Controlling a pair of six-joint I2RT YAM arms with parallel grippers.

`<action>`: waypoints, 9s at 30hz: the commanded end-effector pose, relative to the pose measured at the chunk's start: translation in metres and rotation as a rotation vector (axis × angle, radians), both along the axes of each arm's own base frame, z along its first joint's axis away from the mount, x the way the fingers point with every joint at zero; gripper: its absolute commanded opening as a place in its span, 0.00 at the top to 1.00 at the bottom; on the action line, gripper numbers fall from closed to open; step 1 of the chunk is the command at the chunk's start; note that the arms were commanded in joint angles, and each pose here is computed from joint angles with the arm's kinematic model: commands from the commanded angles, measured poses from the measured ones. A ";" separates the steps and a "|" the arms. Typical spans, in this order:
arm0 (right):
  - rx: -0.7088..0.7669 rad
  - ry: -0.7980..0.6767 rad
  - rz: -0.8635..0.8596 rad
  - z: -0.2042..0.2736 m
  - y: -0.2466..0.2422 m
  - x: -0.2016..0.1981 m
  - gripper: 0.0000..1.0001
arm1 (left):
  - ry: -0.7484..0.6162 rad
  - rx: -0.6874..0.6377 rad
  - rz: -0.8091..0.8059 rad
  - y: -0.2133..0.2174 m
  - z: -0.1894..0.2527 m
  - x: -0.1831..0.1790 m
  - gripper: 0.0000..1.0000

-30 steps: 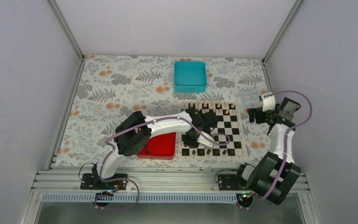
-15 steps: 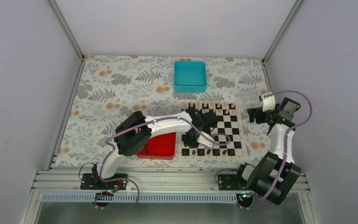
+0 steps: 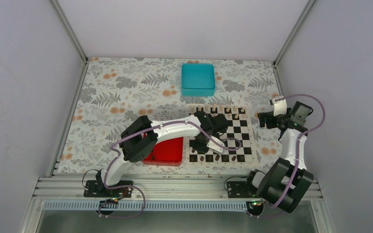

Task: Set up the chess pieces on the board
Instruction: Place the chess piece on the chessboard, then pick up the chess piece from the storage box, then place the chess piece on the chessboard, then pick up the chess piece from the storage box.

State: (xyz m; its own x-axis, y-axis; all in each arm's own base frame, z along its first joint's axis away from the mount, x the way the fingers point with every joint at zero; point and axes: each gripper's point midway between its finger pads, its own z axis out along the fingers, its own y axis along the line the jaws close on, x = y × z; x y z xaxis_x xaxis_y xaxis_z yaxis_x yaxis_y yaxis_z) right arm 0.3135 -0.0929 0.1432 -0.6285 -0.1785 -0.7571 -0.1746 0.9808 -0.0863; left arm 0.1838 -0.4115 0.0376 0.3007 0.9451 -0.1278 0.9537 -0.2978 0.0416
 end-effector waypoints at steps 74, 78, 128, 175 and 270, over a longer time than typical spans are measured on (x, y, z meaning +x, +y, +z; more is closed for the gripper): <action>0.022 0.004 0.032 0.000 0.002 0.003 0.00 | 0.042 0.034 0.364 0.150 -0.016 0.061 0.77; 0.025 0.004 0.033 0.000 0.002 0.003 0.00 | 0.040 0.033 0.362 0.149 -0.014 0.062 0.81; 0.046 0.022 0.050 -0.005 0.006 0.002 0.00 | 0.051 -0.032 -0.053 -0.040 0.012 -0.014 0.85; 0.049 0.025 0.058 -0.006 0.007 0.002 0.00 | 0.009 0.024 -0.044 -0.027 -0.023 -0.003 0.83; 0.077 0.067 0.072 -0.016 0.010 0.000 0.00 | -0.087 0.016 0.428 0.156 0.008 0.094 0.94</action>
State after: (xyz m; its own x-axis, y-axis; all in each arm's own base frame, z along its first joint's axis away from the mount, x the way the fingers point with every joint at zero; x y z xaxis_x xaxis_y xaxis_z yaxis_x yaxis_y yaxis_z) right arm 0.3105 -0.0827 0.1208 -0.6813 -0.1596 -0.7144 -0.2287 0.9735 0.0006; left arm 0.2765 -0.2507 0.0320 -0.1124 0.9895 -0.0913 0.9833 0.1240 0.1330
